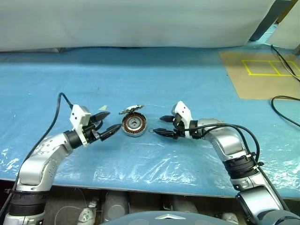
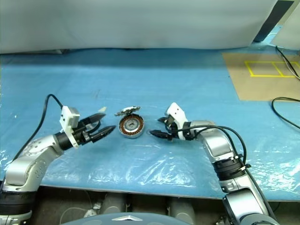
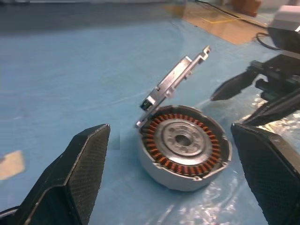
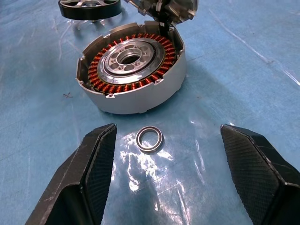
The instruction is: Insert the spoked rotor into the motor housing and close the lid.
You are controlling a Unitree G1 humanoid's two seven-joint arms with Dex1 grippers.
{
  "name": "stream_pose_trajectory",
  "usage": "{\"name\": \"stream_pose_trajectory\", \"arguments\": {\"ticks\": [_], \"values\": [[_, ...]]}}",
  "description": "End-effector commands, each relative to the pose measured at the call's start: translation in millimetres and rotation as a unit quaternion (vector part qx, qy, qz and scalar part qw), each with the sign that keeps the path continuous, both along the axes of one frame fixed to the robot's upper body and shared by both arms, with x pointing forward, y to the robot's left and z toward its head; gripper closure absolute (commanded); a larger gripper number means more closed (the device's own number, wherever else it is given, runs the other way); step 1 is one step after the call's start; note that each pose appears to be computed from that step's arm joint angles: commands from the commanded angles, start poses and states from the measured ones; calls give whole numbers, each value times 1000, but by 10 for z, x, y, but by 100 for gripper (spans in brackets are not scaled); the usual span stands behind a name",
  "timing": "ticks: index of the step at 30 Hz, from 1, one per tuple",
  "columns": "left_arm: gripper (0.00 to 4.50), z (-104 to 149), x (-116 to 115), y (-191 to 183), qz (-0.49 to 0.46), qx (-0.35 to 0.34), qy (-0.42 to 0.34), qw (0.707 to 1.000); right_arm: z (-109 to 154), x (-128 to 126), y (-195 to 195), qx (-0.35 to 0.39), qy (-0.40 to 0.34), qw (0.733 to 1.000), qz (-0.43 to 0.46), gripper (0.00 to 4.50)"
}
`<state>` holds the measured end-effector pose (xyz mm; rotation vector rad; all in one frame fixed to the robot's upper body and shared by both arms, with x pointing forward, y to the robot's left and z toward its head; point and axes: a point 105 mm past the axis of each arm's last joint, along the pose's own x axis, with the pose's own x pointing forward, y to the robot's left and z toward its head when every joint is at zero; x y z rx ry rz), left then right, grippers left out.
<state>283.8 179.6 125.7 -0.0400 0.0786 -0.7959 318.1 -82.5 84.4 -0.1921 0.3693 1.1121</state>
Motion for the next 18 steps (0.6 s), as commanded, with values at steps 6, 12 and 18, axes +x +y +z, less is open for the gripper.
{"name": "stream_pose_trajectory", "arguments": {"ticks": [6,12,18], "values": [[14,-98,-410,-349,-109,-18,59,992,73,36,-21,3,-9,1000,6,82],[14,-54,-237,-414,-99,-24,31,994,53,71,-23,0,-8,1000,-4,82],[14,38,17,-611,-115,-31,-4,993,0,47,-21,-6,-5,1000,-9,82]]}}
